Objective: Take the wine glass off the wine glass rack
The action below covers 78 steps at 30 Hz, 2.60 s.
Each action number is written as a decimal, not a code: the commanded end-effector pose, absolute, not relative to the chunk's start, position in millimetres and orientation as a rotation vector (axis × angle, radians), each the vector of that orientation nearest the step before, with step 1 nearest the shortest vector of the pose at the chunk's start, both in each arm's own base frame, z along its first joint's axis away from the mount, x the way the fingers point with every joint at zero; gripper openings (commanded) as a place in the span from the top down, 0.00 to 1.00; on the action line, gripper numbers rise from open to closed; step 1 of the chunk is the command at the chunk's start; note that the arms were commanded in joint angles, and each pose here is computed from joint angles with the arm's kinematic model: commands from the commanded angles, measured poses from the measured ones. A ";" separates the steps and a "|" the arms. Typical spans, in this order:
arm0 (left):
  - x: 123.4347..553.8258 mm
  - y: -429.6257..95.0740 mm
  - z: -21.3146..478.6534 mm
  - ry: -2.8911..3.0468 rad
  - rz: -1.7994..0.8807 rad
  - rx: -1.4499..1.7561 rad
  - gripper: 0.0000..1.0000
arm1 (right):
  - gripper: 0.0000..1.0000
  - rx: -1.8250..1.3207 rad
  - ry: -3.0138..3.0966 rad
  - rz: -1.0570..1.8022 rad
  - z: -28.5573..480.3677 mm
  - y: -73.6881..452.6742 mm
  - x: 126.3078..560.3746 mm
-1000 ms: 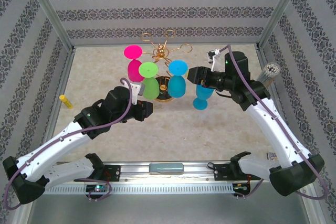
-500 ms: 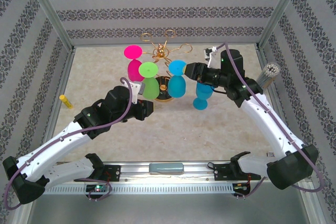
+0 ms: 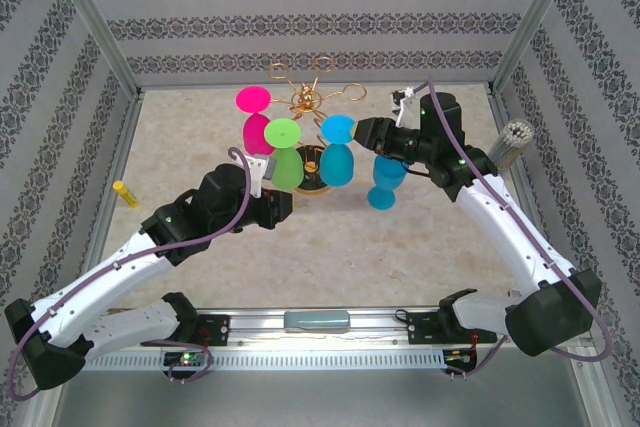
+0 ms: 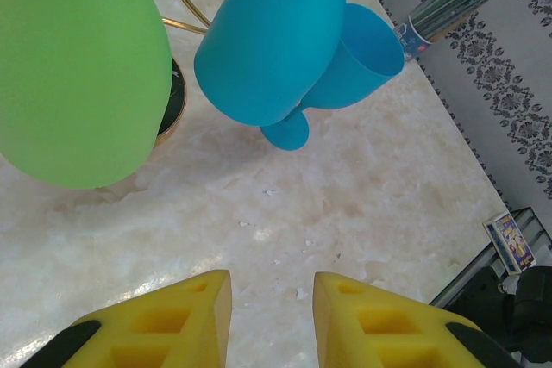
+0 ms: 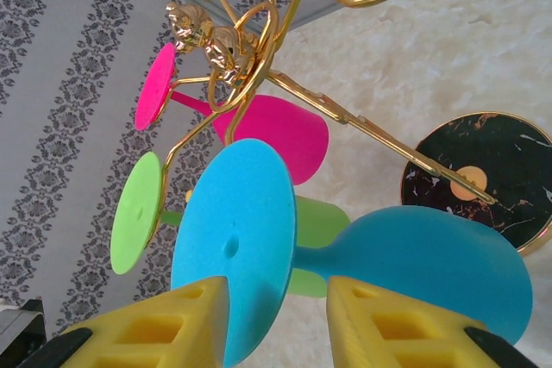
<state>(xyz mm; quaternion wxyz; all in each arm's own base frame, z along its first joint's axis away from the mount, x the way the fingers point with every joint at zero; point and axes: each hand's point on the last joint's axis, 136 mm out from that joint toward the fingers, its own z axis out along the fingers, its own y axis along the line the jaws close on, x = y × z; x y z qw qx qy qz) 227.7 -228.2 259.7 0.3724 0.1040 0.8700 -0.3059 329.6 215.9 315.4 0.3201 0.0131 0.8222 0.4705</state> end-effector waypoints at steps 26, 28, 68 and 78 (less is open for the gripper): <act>232.2 -223.5 264.7 2.191 -0.781 0.246 0.69 | 0.75 0.035 2.137 1.286 319.7 218.2 337.5; 232.2 -223.5 264.8 2.190 -0.781 0.246 0.69 | 0.78 0.034 2.136 1.287 320.3 218.2 337.4; 233.5 -219.1 266.5 2.174 -0.762 0.232 0.69 | 1.00 0.061 2.096 1.369 342.6 217.4 326.4; 232.9 -218.8 267.7 2.172 -0.766 0.230 0.69 | 1.00 0.090 2.057 1.435 354.8 219.9 327.8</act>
